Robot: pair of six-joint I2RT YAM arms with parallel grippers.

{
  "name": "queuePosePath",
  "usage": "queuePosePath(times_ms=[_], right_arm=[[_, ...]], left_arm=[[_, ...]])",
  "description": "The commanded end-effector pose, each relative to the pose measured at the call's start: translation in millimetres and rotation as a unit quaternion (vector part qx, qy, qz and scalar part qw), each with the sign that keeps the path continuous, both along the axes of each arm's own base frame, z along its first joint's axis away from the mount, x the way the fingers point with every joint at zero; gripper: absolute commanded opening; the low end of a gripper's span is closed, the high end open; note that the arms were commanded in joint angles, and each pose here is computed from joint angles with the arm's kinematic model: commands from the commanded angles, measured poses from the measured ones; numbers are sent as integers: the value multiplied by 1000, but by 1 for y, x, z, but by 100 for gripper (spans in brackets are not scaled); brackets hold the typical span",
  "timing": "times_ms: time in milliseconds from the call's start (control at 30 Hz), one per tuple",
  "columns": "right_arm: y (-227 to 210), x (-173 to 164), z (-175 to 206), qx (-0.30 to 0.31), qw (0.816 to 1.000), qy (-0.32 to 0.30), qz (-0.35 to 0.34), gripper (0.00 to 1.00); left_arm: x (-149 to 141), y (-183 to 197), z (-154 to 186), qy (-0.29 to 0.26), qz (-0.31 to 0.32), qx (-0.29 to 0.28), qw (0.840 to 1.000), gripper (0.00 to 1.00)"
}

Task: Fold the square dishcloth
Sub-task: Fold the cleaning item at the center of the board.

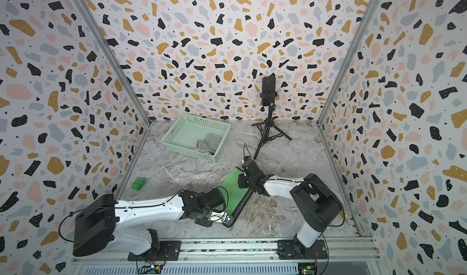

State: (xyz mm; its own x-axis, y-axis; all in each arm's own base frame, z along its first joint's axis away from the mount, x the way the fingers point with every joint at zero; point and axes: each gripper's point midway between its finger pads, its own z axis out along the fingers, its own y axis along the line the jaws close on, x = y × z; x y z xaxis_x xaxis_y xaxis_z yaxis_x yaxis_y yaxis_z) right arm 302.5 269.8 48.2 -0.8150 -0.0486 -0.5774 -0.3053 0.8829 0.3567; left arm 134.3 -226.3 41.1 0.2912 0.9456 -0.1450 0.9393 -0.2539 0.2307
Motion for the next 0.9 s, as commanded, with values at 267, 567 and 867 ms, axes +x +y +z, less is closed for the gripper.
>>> queuePosePath(times_ms=[267,567,867], right_arm=[[63,-37,26,87,989,34,116,12],[70,-98,-32,17,980,131,151,9],[87,-125,17,72,964,143,215,11]], left_arm=[[-24,30,21,25,-44,2,999,0],[-33,42,54,17,-51,-17,998,0],[-37,52,78,13,-33,-24,999,0]])
